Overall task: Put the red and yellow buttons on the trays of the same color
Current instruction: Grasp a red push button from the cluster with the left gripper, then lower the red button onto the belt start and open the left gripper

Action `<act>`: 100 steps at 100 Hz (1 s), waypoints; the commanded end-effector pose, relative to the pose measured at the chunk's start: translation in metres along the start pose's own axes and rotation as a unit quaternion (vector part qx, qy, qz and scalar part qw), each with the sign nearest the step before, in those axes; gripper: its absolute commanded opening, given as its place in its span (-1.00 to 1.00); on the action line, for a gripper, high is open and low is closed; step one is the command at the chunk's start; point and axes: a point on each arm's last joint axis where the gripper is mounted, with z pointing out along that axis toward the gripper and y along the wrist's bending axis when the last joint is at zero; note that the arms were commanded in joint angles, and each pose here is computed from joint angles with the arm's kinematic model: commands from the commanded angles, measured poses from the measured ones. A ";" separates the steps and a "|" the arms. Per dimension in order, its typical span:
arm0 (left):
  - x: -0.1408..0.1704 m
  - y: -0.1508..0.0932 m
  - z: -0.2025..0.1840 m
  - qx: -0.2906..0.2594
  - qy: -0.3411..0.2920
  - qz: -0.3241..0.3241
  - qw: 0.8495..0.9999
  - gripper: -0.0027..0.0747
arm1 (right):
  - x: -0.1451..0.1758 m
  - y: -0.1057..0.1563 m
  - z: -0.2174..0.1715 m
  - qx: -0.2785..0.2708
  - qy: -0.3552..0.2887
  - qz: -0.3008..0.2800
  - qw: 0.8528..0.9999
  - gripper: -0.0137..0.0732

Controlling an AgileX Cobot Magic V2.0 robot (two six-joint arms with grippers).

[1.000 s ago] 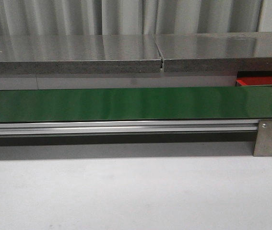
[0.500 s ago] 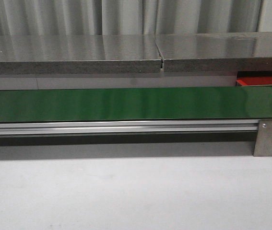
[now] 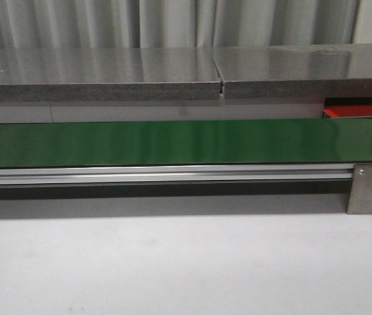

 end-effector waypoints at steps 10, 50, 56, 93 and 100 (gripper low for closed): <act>-0.023 -0.010 -0.061 0.022 -0.088 0.007 0.996 -0.98 | -0.012 -0.002 -0.007 0.012 -0.044 0.001 0.999 -0.84; -0.033 -0.044 -0.144 0.060 -0.127 0.080 0.987 -0.98 | -0.012 -0.002 -0.007 0.012 -0.044 0.001 0.999 -0.84; -0.034 -0.059 -0.150 0.072 -0.129 0.105 0.983 -0.98 | -0.012 -0.002 -0.007 0.012 -0.044 0.001 0.999 -0.84; -0.016 -0.115 -0.118 0.100 -0.063 0.188 0.975 -0.98 | -0.012 -0.002 -0.007 0.012 -0.044 0.001 0.999 -0.84; -0.015 -0.115 -0.109 0.096 -0.050 0.188 0.976 -0.98 | -0.012 -0.002 -0.007 0.012 -0.044 0.001 0.999 -0.84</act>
